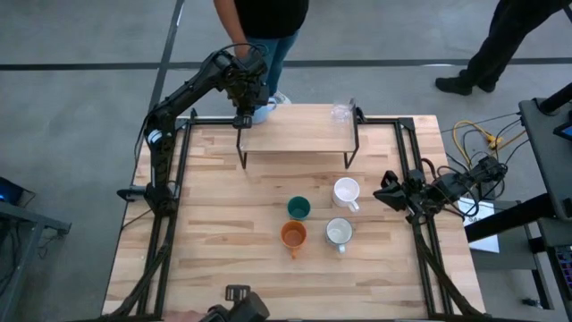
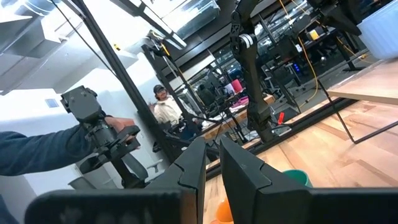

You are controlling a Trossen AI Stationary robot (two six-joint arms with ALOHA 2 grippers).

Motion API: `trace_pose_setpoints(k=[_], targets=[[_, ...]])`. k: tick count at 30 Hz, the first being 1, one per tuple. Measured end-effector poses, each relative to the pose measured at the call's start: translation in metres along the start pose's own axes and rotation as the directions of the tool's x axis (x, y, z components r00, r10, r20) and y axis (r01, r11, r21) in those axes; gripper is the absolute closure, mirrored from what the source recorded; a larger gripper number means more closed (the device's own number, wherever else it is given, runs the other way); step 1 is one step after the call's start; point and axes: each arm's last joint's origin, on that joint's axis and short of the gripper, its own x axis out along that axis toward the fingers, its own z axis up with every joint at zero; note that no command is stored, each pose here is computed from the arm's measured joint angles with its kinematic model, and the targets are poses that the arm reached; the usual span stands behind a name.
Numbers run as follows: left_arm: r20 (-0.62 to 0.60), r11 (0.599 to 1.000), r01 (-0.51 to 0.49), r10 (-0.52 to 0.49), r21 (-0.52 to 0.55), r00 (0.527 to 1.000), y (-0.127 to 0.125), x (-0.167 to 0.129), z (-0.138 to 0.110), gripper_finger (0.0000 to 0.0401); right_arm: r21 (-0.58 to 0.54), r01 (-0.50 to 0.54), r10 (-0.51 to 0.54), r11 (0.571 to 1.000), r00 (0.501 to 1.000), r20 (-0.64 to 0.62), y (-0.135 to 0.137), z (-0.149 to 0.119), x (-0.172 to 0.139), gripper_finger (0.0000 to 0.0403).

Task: Stack small to large cups/mugs on shelf
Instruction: Put the light blue mug on the shelf

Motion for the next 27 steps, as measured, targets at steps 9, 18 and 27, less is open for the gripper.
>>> trace_pose_setpoints(k=[9,18,27], targets=[[0.000,1.000,0.001,-0.001,-0.023,1.000,-0.0011,0.0000,0.0008,0.0401,-0.002,0.001,-0.001,1.000,1.000,-0.003,-0.0002,-0.0003,0.0000,0.0360],[-0.003,0.999,0.004,-0.005,-0.044,1.000,-0.0033,0.0002,0.0023,0.0392,-0.005,0.001,-0.001,1.000,1.000,-0.003,-0.0002,-0.0003,0.0000,0.0360],[-0.014,0.998,-0.008,0.007,-0.064,1.000,-0.0040,0.0004,0.0028,0.0333,-0.005,0.001,-0.001,1.000,1.000,-0.004,-0.0002,-0.0004,0.0000,0.0360]])
